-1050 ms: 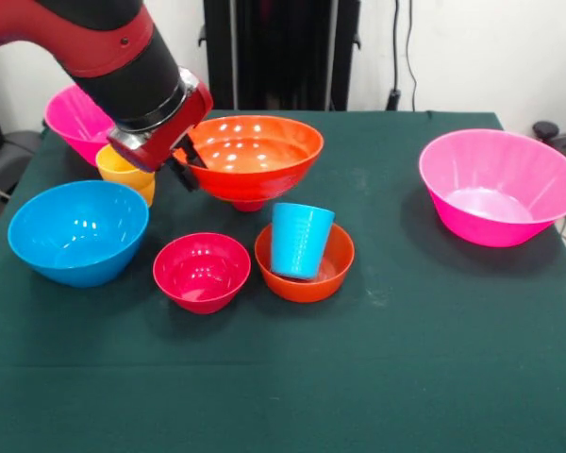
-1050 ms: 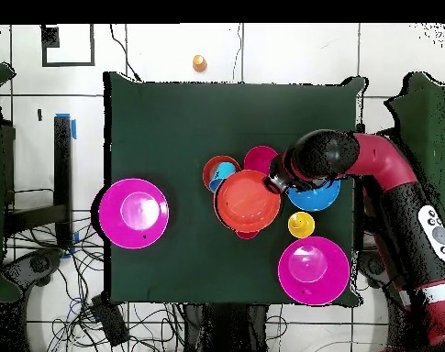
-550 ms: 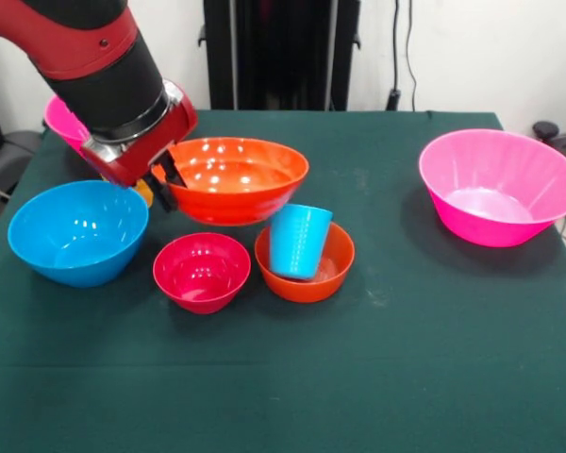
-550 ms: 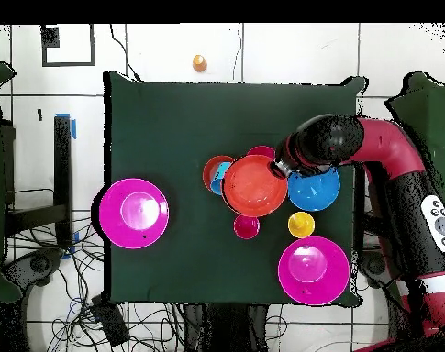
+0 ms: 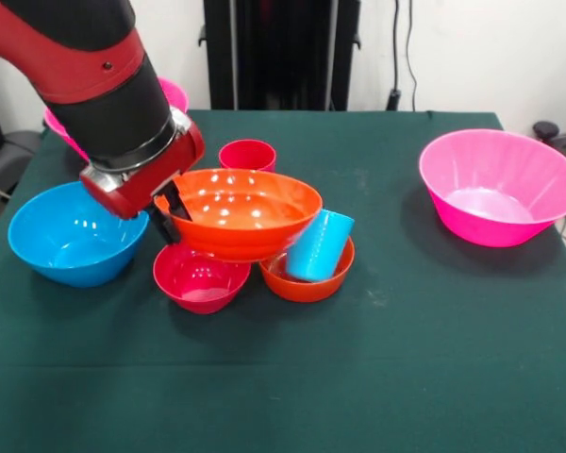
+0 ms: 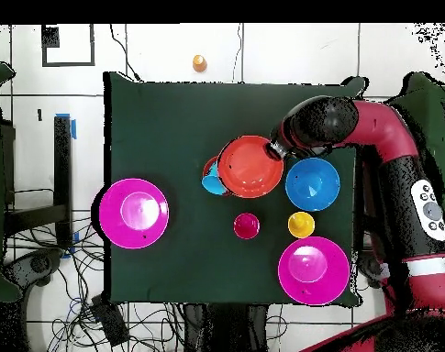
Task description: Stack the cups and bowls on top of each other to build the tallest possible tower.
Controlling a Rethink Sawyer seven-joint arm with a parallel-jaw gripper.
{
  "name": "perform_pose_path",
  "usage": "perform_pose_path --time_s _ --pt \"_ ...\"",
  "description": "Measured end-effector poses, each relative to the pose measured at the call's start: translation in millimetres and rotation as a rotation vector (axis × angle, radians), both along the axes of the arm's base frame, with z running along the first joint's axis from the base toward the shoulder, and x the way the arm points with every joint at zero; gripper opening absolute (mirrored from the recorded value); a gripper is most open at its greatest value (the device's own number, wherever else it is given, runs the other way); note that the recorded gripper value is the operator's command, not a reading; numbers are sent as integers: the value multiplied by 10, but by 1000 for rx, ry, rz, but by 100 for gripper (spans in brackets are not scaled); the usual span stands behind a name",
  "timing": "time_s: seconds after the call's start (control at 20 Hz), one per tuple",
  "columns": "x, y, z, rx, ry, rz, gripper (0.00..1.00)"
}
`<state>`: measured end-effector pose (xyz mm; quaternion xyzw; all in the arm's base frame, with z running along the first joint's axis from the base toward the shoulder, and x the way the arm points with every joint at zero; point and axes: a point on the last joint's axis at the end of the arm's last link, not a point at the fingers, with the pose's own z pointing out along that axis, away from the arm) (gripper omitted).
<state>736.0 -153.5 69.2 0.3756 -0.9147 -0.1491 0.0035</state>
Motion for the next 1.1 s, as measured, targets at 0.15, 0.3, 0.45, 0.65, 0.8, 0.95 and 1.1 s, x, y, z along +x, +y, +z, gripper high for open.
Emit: perform_pose_path --time_s 0.15,0.3,0.45,0.65,0.8,0.95,1.1 --pt "71 -37 -61 -15 -9 -10 0" --pt "118 -138 -129 -36 -18 -17 0" --pt "147 -218 -174 -44 -27 -17 0" --pt "153 -319 -204 -60 -39 10 0" --pt "143 -342 -215 -61 -41 25 0" --pt "131 -353 -224 -60 -37 27 0" --pt "101 -374 -244 -67 -27 26 0"
